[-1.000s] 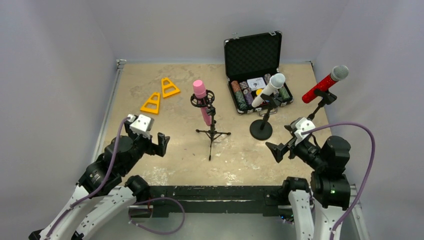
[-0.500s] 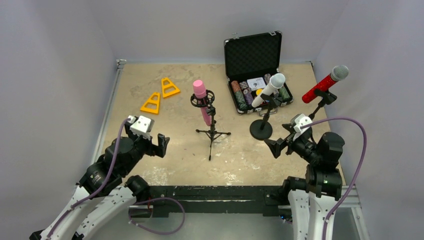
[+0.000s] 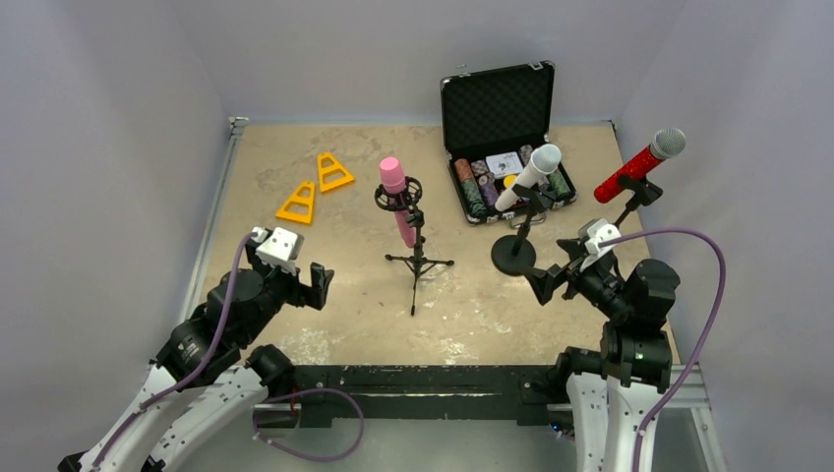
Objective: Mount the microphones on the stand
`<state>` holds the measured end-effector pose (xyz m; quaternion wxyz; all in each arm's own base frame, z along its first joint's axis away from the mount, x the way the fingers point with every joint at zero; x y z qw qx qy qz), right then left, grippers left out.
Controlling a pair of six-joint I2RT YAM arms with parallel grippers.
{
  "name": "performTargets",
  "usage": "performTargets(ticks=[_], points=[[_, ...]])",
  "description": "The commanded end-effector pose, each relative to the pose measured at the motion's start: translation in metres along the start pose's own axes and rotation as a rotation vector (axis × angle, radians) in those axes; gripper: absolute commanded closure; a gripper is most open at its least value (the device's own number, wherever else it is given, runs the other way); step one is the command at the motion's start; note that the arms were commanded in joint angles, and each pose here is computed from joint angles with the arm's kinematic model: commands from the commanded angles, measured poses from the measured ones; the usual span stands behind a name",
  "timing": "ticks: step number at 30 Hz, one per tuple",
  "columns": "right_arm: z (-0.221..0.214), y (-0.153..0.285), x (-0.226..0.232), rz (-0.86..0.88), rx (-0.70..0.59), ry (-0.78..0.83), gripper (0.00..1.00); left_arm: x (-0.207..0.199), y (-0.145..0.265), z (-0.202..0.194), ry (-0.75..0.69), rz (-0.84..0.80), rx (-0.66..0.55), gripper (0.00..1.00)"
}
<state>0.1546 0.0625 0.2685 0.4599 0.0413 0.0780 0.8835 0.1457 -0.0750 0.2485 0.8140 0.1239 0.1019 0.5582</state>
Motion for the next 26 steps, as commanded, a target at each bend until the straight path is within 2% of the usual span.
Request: performTargets(ticks=[1, 26], points=[[0.0075, -0.0017, -0.0061, -0.031, -0.026, -0.006, 0.01, 0.0003, -0.0032, 0.0067, -0.001, 0.007, -0.029, 0.01], [0.0066, -0.0021, -0.0057, -0.021, -0.03, -0.005, 0.02, 0.0, -0.0031, 0.0067, -0.003, 0.005, -0.027, 0.01]])
Point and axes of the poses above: each gripper's point midway between its finger pads, its own y axis back along the fingers, its own x axis along the line the jaws close on, z = x × y, the point moved 4 cm from there along y, back along the fingers, and after that the axes turned 1 degree about y, right-handed, at the moved point
